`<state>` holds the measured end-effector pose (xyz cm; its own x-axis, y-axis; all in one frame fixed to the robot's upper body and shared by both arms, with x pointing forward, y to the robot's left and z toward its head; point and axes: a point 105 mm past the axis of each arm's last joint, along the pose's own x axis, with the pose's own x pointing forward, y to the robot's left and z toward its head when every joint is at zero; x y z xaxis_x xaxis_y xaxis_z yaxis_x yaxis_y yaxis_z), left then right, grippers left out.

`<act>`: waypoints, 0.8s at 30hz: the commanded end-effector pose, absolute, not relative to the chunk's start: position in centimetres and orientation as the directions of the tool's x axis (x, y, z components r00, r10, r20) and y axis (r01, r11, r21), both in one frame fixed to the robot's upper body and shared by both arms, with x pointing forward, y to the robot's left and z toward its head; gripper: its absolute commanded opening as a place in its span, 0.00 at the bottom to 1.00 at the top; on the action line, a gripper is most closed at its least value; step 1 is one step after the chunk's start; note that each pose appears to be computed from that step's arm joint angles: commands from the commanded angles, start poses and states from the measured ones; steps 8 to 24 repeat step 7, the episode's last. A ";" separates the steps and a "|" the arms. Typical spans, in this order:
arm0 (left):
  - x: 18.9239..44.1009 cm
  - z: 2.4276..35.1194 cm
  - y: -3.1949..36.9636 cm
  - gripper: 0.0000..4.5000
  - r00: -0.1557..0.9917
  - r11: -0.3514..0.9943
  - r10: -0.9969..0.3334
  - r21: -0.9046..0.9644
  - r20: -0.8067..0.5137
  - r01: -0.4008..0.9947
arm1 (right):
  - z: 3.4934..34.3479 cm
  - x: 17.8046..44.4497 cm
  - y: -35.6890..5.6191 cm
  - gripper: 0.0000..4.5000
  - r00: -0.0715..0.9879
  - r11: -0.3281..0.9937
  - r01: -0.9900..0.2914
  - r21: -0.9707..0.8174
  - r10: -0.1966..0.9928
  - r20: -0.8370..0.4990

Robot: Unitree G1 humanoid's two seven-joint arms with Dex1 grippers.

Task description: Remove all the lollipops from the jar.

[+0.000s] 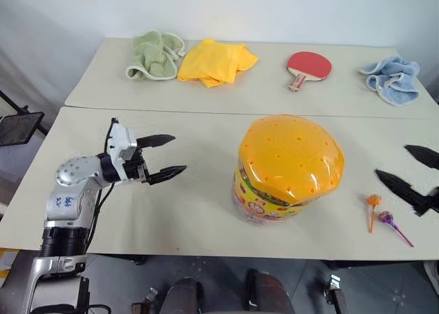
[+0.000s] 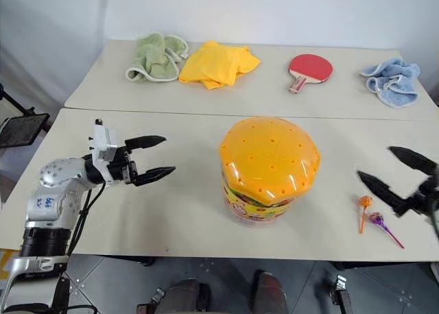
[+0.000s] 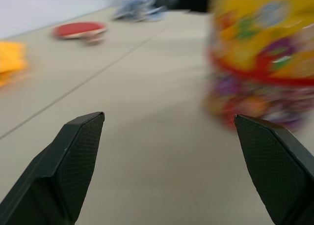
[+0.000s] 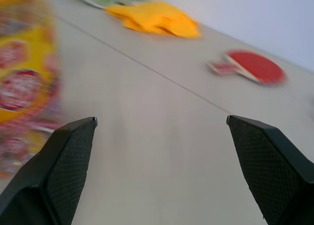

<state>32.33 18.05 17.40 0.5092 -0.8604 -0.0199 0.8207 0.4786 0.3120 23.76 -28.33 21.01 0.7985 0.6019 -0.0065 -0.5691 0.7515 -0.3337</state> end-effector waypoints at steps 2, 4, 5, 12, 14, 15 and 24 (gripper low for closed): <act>32.1 17.2 19.9 1.00 0.614 0.558 -0.789 0.400 -0.016 0.727 | 20.4 24.6 -26.7 0.99 0.743 0.681 -0.619 -0.391 0.669 -0.011; 32.2 17.2 20.4 1.00 0.655 0.598 -0.755 0.409 0.000 0.689 | 20.1 25.1 -26.3 0.99 0.731 0.662 -0.618 -0.425 0.682 0.000; 32.2 17.5 20.5 1.00 0.670 0.614 -0.742 0.414 0.015 0.672 | 19.8 25.2 -26.0 0.99 0.725 0.649 -0.620 -0.440 0.689 -0.004; 32.6 17.5 20.8 1.00 0.713 0.655 -0.701 0.411 0.017 0.634 | 19.2 25.3 -26.0 0.99 0.724 0.645 -0.619 -0.448 0.690 -0.006; 32.6 17.5 20.8 1.00 0.713 0.655 -0.701 0.411 0.017 0.634 | 19.2 25.3 -26.0 0.99 0.724 0.645 -0.619 -0.448 0.690 -0.006; 32.6 17.5 20.8 1.00 0.713 0.655 -0.701 0.411 0.017 0.634 | 19.2 25.3 -26.0 0.99 0.724 0.645 -0.619 -0.448 0.690 -0.006; 32.6 17.5 20.8 1.00 0.713 0.655 -0.701 0.411 0.017 0.634 | 19.2 25.3 -26.0 0.99 0.724 0.645 -0.619 -0.448 0.690 -0.006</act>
